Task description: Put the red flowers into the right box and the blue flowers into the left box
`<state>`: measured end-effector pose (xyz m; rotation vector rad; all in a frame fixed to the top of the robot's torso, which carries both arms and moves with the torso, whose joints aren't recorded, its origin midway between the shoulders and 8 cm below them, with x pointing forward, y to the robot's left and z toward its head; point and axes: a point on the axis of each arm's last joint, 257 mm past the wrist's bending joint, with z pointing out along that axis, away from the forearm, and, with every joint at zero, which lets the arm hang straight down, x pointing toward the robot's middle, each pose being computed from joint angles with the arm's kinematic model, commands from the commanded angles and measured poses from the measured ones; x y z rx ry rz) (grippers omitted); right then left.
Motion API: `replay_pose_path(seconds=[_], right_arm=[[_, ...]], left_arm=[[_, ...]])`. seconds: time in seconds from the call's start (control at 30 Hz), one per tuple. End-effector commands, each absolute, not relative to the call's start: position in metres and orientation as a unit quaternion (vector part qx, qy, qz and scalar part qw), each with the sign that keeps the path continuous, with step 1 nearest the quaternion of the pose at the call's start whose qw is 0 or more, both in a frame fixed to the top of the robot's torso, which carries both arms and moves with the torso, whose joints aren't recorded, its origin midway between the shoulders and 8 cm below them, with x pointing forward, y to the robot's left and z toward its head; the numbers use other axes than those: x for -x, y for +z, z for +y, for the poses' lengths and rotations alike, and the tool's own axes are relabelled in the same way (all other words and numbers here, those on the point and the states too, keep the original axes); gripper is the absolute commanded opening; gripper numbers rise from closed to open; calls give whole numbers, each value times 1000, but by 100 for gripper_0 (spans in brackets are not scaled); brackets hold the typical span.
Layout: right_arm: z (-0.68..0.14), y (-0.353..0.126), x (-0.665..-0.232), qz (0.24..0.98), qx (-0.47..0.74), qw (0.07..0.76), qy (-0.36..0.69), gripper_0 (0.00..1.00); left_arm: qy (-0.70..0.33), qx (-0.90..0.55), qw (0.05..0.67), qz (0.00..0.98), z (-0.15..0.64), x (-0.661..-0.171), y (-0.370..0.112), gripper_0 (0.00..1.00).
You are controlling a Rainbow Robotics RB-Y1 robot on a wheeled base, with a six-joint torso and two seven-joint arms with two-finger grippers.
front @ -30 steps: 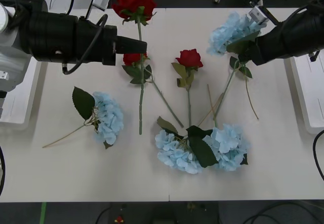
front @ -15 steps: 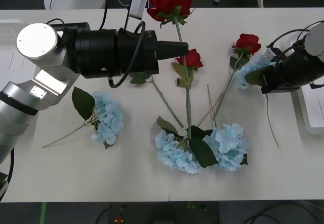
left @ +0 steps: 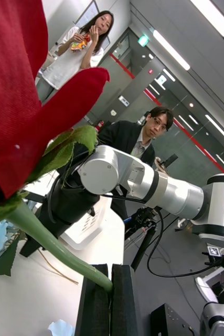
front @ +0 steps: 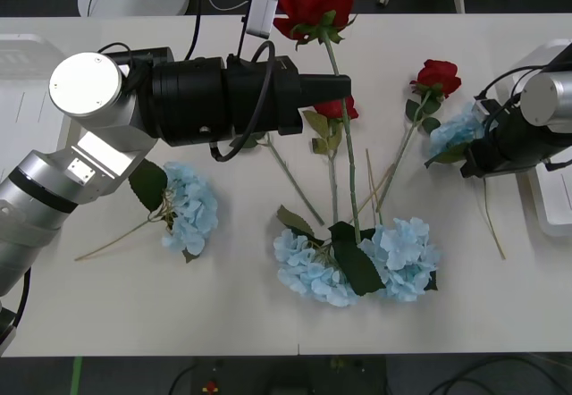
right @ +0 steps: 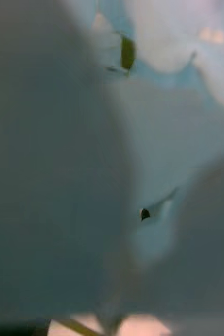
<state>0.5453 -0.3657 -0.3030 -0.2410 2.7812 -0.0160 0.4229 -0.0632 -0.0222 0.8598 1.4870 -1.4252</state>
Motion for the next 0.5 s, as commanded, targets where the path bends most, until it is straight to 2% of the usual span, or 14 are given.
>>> replay_pose_path(seconds=[0.03,0.23,0.5], right_arm=[[-386,-259,-554,972,137,192,-8,100],[-367,-216,-530,958,206,185,71,100],[-292,-185,-480,910,270,176,261,100]], left_arm=[[-550,-383,471,574,-61,-413,-19,0],[-550,-383,471,574,-61,-413,-19,0],[-550,-383,471,574,-61,-413,-19,0]])
